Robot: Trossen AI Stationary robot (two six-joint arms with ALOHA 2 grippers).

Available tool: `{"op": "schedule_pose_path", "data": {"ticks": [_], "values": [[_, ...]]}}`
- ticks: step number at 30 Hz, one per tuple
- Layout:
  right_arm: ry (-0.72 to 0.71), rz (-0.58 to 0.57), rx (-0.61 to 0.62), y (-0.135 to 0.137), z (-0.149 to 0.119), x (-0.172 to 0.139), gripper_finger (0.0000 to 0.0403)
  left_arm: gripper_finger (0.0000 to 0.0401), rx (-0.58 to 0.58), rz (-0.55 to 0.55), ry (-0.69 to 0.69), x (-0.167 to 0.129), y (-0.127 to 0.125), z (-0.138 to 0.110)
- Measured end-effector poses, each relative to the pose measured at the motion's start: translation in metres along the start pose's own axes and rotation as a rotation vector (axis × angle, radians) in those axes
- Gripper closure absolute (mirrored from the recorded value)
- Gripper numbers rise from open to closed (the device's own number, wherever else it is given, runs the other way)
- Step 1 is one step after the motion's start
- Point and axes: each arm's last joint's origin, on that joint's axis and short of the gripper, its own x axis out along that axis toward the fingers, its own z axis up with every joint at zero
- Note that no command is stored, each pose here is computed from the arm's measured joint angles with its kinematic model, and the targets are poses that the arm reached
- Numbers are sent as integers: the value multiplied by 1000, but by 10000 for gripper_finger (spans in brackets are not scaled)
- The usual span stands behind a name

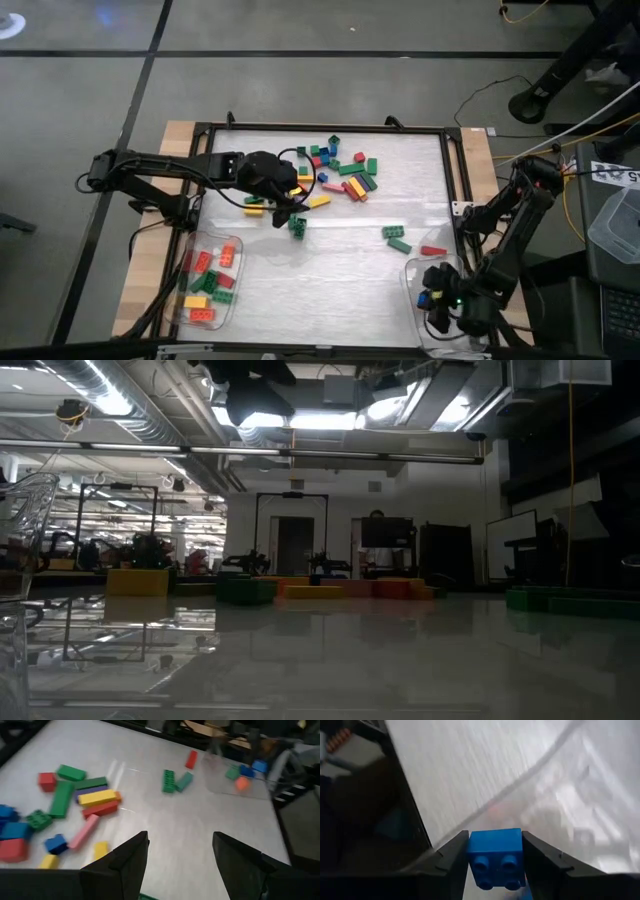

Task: Sort blocks by size
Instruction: Put the small blue game piece into the right transparent bin

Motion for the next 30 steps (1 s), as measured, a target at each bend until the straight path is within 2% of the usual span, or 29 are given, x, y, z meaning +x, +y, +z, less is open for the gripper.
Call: {"op": "schedule_pose_path", "data": {"ticks": [6, 16, 23, 27, 30], "values": [[202, -15, 72, 0, 8, 4, 239, 191, -4, 81, -19, 0, 7, 2], [228, -40, 167, -2, 14, 6, 235, 191, -8, 147, 4, -1, 28, 2], [248, -125, 233, -9, 13, 6, 165, 191, -44, 212, 49, 2, 49, -1], [247, -147, 229, -11, 13, 5, 133, 191, -127, 268, 82, 6, 68, -10], [248, -136, 231, -10, 13, 6, 123, 191, -189, 335, 111, 10, 87, -18]]}}
